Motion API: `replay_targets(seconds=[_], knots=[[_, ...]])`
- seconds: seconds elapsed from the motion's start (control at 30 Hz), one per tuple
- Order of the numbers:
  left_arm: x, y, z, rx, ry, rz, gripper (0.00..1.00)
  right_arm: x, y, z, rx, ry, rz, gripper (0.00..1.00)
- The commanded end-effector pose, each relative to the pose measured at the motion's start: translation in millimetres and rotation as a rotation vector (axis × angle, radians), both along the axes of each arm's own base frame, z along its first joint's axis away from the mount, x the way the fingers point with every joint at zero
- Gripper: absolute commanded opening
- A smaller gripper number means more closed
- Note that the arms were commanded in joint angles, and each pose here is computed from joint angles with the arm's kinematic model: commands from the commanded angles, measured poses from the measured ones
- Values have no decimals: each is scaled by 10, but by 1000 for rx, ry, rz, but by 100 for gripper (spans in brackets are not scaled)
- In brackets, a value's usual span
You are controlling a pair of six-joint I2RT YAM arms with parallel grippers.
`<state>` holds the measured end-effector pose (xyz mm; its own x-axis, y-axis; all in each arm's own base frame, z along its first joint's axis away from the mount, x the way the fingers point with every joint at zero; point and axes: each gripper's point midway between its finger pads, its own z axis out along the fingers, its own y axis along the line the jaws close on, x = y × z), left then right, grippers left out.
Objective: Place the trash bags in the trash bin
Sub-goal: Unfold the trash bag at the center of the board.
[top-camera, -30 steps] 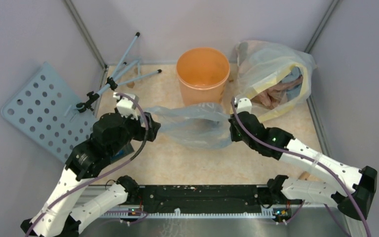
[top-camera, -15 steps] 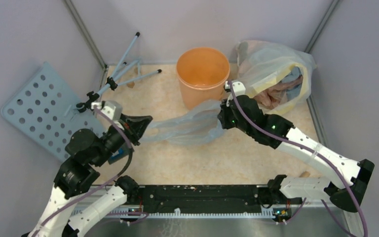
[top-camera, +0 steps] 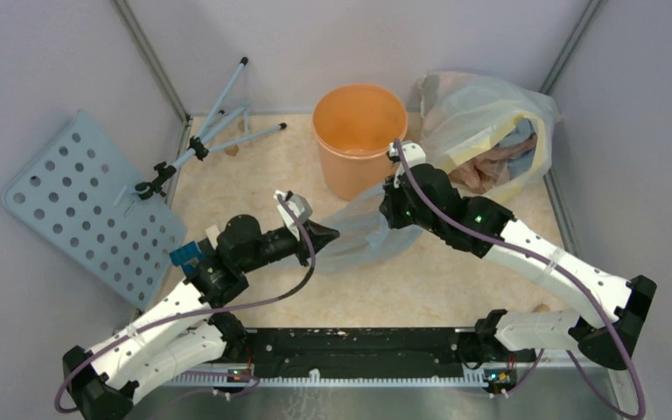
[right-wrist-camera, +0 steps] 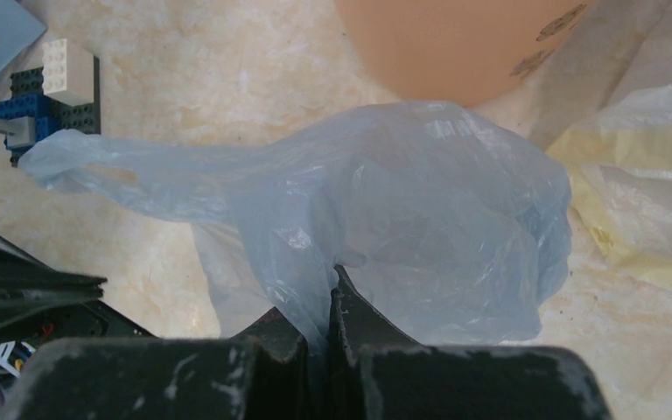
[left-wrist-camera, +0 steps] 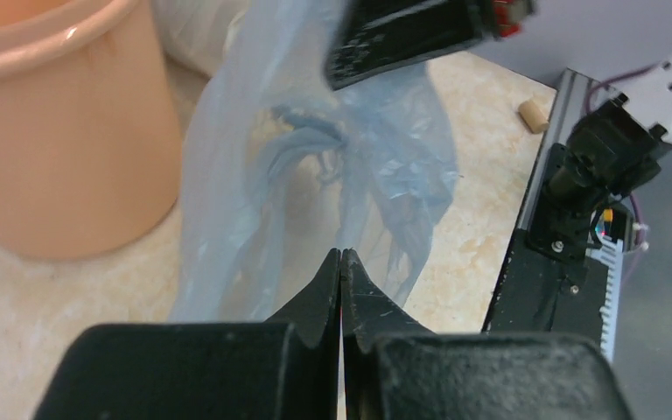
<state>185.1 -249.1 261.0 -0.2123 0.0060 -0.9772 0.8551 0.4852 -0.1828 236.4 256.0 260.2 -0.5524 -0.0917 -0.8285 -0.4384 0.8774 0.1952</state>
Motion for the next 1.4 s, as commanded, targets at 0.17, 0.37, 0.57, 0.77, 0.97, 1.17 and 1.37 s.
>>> replay_targets(seconds=[0.17, 0.37, 0.57, 0.77, 0.97, 1.17, 1.37], knots=[[-166, -416, 234, -6, -501, -173, 0, -28, 57, 271, 42, -17, 42, 0], [124, -501, 2, 72, -464, -86, 0, -96, 49, 323, 53, -11, 69, 0], [219, -703, -208, 127, -412, -134, 0, -221, 23, 412, 74, -5, 115, 0], [312, -862, -532, 179, -374, -167, 0, -332, -17, 545, 102, -6, 147, 0], [217, -1026, -598, 166, -377, -228, 0, -365, -7, 637, 128, -13, 161, 0], [177, -1204, -683, 141, -292, -278, 0, -441, 22, 698, 156, -9, 201, 0], [133, -1300, -768, 53, -239, -317, 0, -531, -34, 751, 172, -22, 226, 0]])
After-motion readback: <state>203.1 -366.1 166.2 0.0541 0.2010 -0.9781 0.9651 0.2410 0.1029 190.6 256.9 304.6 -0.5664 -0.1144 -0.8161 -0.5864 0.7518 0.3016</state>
